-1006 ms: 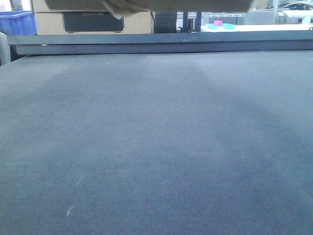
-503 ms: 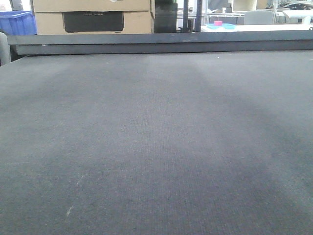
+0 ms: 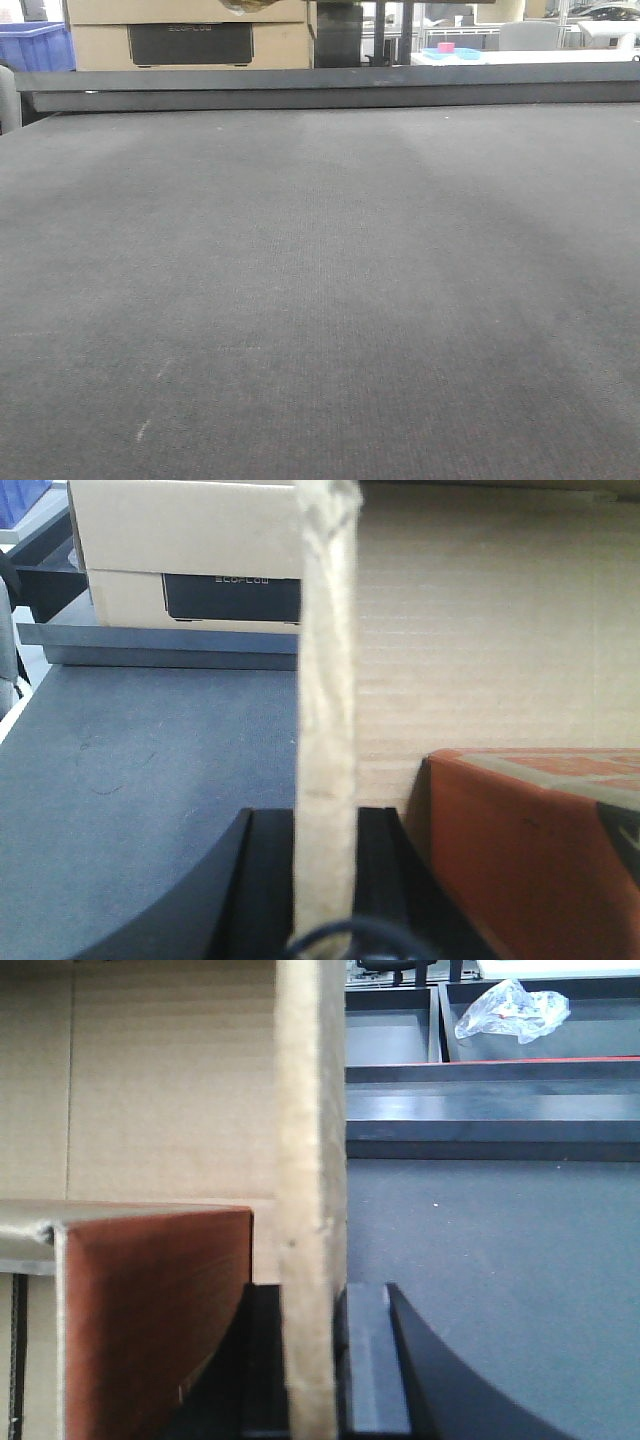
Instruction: Stack two boxes on right shelf middle
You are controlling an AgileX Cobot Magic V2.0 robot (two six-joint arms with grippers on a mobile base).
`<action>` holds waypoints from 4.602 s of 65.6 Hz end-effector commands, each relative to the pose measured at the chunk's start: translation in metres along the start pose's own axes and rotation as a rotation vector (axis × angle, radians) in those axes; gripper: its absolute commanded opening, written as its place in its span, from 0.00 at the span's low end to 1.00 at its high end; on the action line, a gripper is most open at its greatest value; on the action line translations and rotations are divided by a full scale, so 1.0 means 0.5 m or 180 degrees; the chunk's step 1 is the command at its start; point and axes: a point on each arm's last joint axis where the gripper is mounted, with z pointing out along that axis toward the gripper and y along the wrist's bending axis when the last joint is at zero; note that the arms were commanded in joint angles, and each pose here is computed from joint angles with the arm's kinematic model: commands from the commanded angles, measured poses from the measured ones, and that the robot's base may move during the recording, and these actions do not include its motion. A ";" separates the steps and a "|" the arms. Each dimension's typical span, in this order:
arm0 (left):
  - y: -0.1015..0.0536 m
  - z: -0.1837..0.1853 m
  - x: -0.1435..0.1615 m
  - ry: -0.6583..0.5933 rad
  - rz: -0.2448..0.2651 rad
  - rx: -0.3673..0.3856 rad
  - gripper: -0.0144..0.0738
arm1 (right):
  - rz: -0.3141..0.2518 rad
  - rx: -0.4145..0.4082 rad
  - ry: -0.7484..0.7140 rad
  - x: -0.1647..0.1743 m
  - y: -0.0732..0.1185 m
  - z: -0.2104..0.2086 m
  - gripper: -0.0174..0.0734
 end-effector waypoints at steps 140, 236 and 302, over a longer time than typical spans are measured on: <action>0.002 0.013 -0.007 -0.0104 0.0118 -0.0100 0.04 | -0.0080 0.0071 -0.0233 -0.023 -0.011 -0.014 0.03; 0.002 0.013 -0.007 -0.0104 0.0118 -0.0100 0.04 | -0.0080 0.0071 -0.0233 -0.023 -0.011 -0.014 0.03; 0.002 0.013 -0.007 -0.0104 0.0118 -0.0100 0.04 | -0.0080 0.0060 -0.0250 -0.024 -0.010 -0.014 0.03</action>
